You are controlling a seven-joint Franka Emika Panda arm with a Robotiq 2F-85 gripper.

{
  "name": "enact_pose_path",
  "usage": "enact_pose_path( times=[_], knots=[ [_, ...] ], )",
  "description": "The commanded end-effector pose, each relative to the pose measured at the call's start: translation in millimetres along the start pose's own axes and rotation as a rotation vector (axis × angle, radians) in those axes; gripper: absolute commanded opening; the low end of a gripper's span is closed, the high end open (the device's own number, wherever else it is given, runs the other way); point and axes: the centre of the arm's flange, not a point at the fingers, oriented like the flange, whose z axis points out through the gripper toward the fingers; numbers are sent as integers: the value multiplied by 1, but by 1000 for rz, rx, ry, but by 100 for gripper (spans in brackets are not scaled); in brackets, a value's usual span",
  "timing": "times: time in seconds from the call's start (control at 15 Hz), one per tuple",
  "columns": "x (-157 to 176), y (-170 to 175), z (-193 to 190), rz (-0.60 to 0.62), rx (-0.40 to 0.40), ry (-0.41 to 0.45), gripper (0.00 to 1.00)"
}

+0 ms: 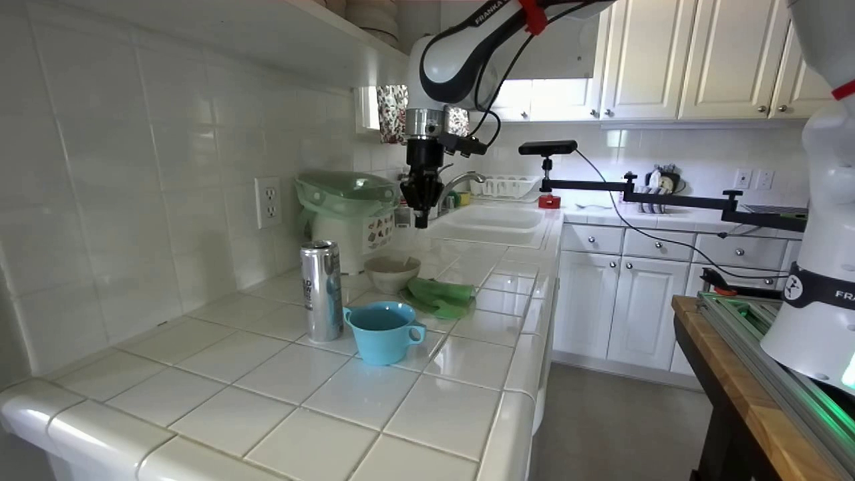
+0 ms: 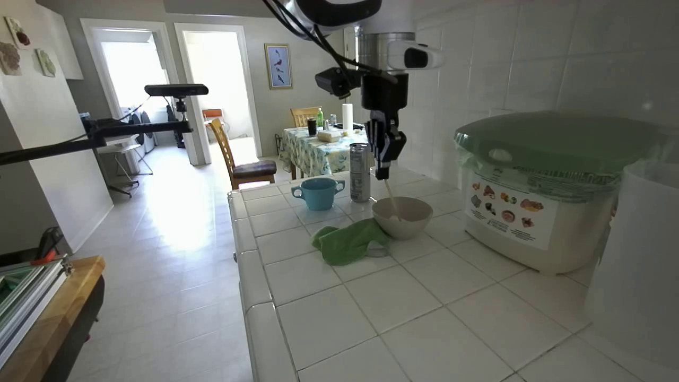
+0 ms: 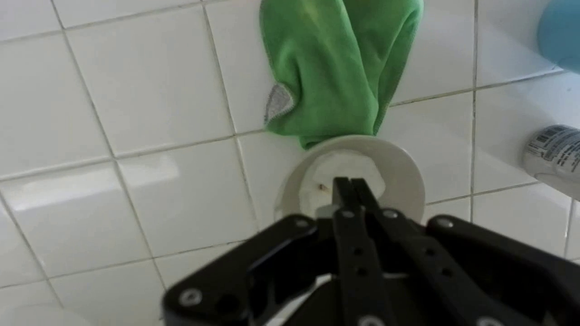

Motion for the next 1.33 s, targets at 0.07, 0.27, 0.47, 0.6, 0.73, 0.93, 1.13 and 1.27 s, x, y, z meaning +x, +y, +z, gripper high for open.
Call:
enact_pose_path(
  times=[0.07,0.27,0.47,0.6,0.73,0.93,1.13,1.27],
  knots=[
    [19,-24,6,-44,17,-32,1],
    [10,-31,7,-51,24,-35,1],
    [-6,-30,7,-42,25,-43,1],
    [-15,-27,6,-33,24,-47,1],
    [-25,-22,4,-21,19,-49,1],
    [-38,-12,-1,2,11,-53,1],
    [-47,-3,-4,25,7,-56,1],
    [-49,3,-2,43,1,-66,1]
  ],
)
